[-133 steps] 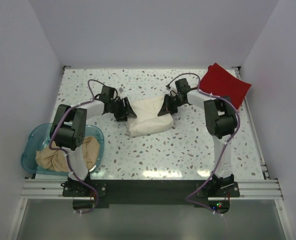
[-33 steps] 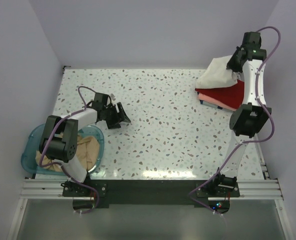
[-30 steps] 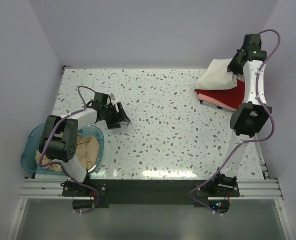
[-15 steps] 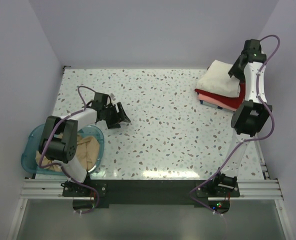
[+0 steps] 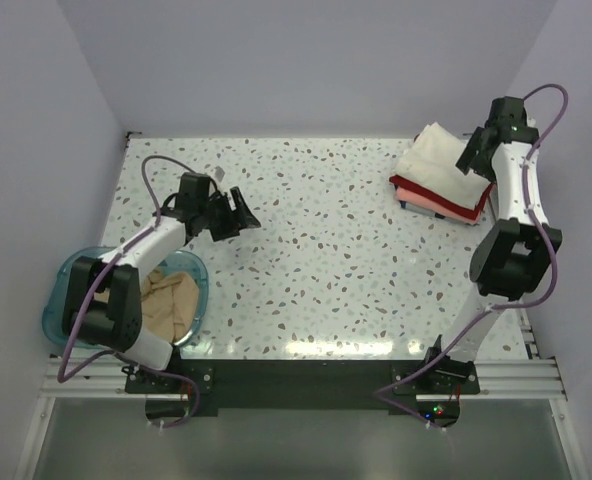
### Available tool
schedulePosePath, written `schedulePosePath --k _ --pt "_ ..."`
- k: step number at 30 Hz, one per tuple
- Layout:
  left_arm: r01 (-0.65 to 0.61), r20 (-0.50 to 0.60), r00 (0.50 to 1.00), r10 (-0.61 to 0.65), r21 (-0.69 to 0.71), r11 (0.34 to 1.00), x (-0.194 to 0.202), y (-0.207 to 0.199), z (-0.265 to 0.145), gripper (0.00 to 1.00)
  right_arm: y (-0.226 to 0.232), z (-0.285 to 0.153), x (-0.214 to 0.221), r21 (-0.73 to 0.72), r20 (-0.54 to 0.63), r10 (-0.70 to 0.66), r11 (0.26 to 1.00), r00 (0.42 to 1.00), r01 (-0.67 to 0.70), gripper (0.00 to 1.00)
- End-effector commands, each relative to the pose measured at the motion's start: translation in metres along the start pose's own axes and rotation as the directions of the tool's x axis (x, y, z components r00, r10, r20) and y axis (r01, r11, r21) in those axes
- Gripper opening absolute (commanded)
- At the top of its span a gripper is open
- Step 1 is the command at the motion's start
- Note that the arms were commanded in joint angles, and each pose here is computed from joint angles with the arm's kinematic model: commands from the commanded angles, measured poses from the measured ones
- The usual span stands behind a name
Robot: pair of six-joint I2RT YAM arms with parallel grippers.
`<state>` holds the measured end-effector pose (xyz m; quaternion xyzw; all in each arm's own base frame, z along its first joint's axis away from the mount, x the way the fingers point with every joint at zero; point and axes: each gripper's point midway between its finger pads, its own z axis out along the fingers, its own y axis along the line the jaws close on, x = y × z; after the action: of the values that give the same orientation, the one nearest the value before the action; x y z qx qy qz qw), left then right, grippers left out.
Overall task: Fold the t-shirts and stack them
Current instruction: Reset both grippers
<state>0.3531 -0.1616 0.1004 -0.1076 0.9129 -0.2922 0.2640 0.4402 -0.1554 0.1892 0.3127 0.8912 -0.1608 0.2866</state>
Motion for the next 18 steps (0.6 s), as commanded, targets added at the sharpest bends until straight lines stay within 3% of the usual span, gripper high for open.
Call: schedulePosePath --k 1,5,6,8,11,18 --pt "-0.078 0.103 0.992 0.073 0.044 0.996 -0.024 -0.026 -0.015 0.75 0.008 -0.055 -0.017 -0.163 0.132 0.011 0.987 0.991 0.011 0.99" --pt "-0.096 0.141 0.986 0.088 0.052 0.994 -0.025 -0.033 -0.022 0.75 0.042 -0.086 0.017 -0.384 0.151 -0.021 0.920 0.988 0.078 0.99" --pt "-0.107 0.165 0.982 0.096 0.059 0.993 -0.027 -0.038 -0.027 0.75 0.052 -0.084 0.044 -0.435 0.109 -0.056 0.895 0.992 0.098 0.99" --pt "-0.119 0.189 0.976 0.108 0.047 0.992 -0.025 -0.040 -0.030 0.75 0.074 -0.112 0.061 -0.506 0.168 -0.106 0.844 0.980 0.178 0.99" --pt "-0.134 0.237 0.964 0.123 0.032 0.990 -0.027 -0.047 -0.038 0.76 0.107 -0.135 0.112 -0.593 0.198 -0.222 0.749 0.955 0.297 0.99" --pt "-0.123 0.327 0.938 0.115 0.002 0.992 -0.026 -0.050 -0.056 0.76 0.144 -0.152 0.217 -0.748 0.147 -0.361 0.568 0.921 0.342 0.99"
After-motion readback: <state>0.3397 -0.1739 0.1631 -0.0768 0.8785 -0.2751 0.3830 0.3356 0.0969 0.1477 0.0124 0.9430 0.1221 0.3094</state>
